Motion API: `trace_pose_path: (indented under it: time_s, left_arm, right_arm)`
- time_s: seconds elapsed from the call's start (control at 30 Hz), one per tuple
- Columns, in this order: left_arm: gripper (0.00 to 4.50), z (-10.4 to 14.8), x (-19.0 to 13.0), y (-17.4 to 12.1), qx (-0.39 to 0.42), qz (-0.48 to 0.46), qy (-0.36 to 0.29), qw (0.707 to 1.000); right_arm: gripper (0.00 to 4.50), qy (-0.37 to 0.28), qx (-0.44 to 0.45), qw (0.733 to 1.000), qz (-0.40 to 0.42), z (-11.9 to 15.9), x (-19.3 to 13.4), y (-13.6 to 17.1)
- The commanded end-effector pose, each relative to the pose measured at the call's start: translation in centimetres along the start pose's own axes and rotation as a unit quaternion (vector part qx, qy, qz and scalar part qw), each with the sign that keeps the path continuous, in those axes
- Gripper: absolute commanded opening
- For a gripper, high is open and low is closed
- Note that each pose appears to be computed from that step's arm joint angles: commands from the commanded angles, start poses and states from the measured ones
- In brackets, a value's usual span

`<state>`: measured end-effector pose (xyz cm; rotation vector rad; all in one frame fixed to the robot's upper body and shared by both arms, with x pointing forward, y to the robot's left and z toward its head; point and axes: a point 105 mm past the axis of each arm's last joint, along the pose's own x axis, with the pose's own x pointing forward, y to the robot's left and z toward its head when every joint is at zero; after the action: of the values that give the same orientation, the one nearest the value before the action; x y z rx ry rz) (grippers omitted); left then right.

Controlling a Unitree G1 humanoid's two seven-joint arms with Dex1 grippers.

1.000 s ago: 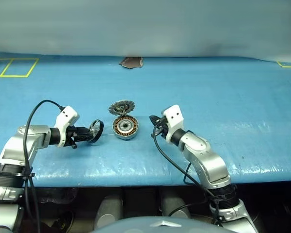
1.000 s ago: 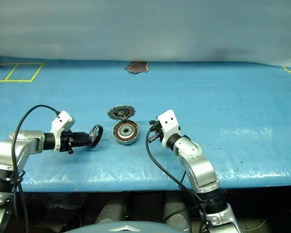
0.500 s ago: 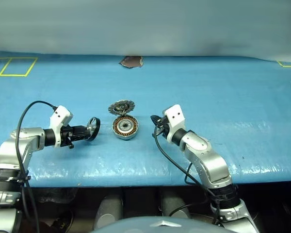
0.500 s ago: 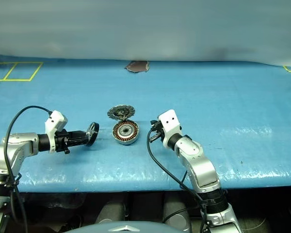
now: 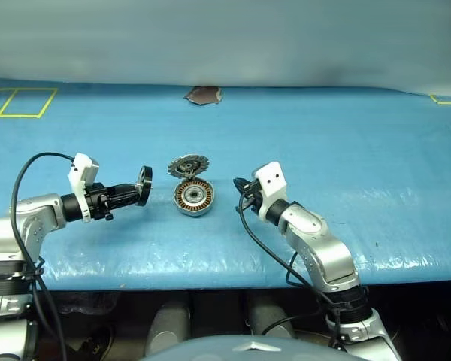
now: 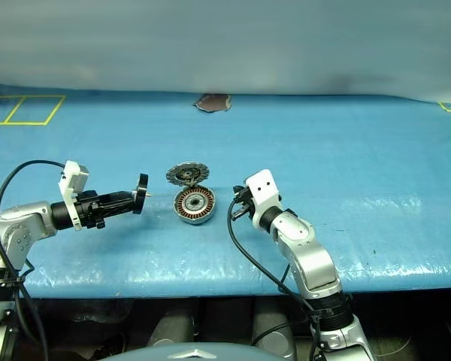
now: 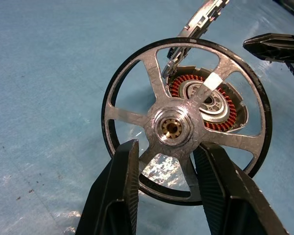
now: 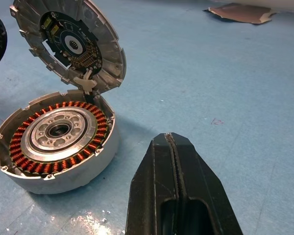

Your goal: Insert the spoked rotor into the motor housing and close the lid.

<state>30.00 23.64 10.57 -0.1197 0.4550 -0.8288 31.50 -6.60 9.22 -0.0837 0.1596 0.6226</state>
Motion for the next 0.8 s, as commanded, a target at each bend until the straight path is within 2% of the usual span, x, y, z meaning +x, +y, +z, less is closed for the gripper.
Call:
trace_pose_path:
  time_s: [0.03,0.2,0.5,0.8]
  left_arm:
    - [1.41,2.0,-0.4,-0.5,0.012,-0.012,-0.033,0.999]
    - [1.41,2.2,-0.1,-1.0,0.028,-0.02,-0.022,0.999]
    - [1.41,3.9,0.4,-3.8,0.155,-0.073,0.027,0.985]
    - [1.41,3.6,2.1,-5.1,0.222,-0.116,0.075,0.965]
  right_arm:
    - [0.0,-0.024,-0.009,1.0,-0.002,1.1,-0.2,-0.1]
    - [0.0,-0.025,-0.009,1.0,-0.01,1.1,-0.4,-0.4]
    - [0.0,-0.027,-0.011,0.999,-0.024,0.8,-1.7,-1.6]
    - [0.0,-0.029,-0.011,0.999,-0.033,0.8,-1.9,-2.0]
